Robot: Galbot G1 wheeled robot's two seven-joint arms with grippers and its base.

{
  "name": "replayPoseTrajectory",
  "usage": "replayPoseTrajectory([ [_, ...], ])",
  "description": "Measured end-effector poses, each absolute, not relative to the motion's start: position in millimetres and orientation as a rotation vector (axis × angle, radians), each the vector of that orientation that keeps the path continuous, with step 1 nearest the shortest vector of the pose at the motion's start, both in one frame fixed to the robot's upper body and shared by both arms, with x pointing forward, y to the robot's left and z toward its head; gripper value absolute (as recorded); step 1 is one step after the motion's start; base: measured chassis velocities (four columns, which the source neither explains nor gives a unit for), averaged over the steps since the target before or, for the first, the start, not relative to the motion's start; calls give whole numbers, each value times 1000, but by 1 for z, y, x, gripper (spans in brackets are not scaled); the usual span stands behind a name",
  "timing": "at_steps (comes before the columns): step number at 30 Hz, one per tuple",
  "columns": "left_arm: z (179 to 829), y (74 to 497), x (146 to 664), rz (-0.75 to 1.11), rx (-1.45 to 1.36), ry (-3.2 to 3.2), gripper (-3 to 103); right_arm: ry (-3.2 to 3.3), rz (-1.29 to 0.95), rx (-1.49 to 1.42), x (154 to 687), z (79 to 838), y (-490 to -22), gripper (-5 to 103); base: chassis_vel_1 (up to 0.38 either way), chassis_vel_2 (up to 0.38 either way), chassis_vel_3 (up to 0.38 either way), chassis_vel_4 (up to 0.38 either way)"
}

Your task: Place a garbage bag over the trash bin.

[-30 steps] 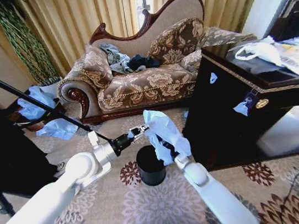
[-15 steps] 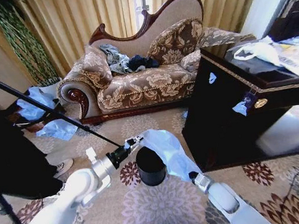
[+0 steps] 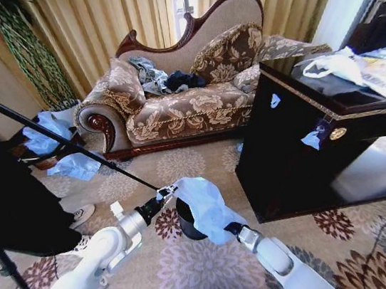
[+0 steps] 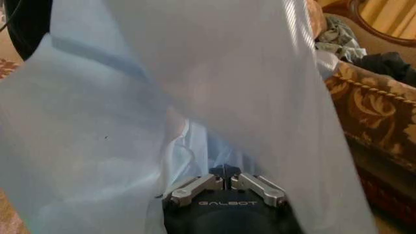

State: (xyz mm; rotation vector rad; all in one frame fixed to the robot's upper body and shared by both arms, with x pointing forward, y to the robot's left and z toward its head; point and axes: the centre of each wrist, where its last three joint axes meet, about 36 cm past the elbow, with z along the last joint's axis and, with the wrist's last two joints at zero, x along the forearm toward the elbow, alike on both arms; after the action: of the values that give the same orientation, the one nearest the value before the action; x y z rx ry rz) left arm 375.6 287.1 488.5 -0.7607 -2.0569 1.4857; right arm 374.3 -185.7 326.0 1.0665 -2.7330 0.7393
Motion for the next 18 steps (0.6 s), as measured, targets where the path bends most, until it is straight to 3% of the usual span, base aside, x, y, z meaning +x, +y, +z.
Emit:
replayPoseTrajectory([
  [18, 398, 312, 419, 1545, -500, -2061, 0, -2635, 837, 1193, 417, 333, -149, 0, 0, 0, 0, 0],
])
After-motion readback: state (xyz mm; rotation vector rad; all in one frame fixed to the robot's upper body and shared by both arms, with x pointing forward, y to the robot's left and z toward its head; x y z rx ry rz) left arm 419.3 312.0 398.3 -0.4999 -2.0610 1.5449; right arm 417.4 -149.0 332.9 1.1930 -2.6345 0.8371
